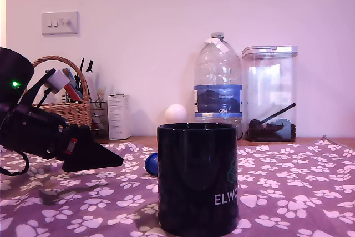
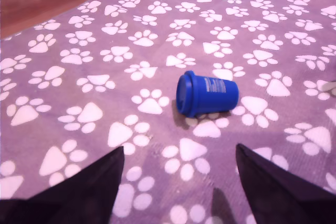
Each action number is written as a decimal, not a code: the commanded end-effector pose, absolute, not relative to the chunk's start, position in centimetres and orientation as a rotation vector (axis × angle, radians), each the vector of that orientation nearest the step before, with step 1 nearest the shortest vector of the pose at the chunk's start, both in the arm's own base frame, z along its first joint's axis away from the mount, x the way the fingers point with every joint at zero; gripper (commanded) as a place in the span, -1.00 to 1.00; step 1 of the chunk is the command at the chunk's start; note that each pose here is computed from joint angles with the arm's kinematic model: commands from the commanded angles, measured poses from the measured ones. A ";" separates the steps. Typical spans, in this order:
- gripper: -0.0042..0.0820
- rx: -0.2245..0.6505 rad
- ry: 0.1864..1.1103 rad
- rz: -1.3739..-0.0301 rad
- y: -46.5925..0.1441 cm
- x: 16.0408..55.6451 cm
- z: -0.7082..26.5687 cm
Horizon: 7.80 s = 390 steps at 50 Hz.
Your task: Pick up the coffee capsules from the table one by one and drop them inside the nearest coffee cup
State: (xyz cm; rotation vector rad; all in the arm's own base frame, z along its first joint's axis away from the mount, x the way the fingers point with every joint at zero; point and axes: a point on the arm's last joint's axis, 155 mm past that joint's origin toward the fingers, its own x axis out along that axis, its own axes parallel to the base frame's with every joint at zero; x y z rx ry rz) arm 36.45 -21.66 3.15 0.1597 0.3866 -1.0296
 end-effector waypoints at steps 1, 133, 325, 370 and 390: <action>0.46 0.113 0.385 -1.019 -22.0 36.7 4.2; 0.74 0.170 0.433 -0.849 -28.9 38.2 1.5; -0.40 0.562 0.777 -1.235 -34.4 22.5 10.0; 0.29 0.546 0.738 -1.197 -34.0 23.5 11.5; -0.95 0.409 0.615 -1.117 -31.5 26.9 17.0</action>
